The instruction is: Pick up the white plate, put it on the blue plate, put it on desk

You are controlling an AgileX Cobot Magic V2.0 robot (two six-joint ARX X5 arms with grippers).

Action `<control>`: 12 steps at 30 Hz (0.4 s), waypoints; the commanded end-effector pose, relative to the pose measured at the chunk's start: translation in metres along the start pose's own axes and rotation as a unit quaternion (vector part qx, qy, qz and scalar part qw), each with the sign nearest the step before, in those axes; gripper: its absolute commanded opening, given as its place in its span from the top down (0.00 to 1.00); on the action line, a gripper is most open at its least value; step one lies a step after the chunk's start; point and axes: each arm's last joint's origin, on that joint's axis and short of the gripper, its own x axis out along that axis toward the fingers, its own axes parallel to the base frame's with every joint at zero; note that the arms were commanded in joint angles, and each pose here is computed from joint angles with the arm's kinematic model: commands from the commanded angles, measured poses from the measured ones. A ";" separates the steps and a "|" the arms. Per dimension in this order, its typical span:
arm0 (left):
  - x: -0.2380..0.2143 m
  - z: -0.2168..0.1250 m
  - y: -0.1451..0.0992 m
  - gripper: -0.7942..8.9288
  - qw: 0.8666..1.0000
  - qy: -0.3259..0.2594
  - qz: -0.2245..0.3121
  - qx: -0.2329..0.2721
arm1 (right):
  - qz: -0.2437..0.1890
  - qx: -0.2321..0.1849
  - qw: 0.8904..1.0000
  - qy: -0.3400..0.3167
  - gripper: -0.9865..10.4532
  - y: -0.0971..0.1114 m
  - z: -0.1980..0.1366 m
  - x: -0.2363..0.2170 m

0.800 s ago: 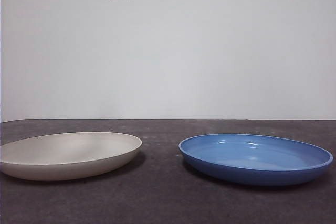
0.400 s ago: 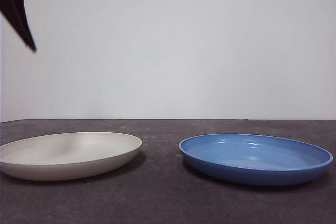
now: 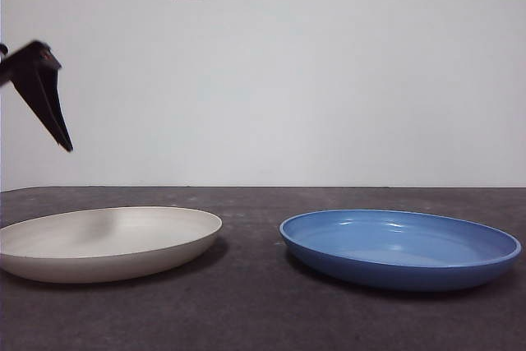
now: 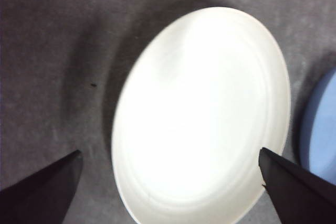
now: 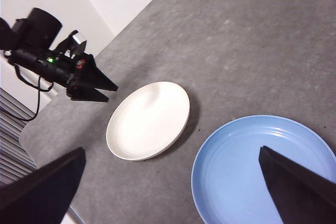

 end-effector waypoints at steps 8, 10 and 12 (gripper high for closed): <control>0.020 0.015 0.010 0.32 1.000 0.001 -0.002 0.005 | 0.005 -0.002 1.000 -0.008 0.37 0.003 0.005 -0.002; 0.024 0.016 0.012 0.31 1.000 0.003 -0.002 0.003 | 0.004 -0.003 1.000 -0.008 0.37 0.003 0.005 -0.002; 0.026 0.017 0.013 0.31 1.000 0.004 -0.002 0.003 | 0.004 -0.003 1.000 -0.008 0.37 0.003 0.005 -0.002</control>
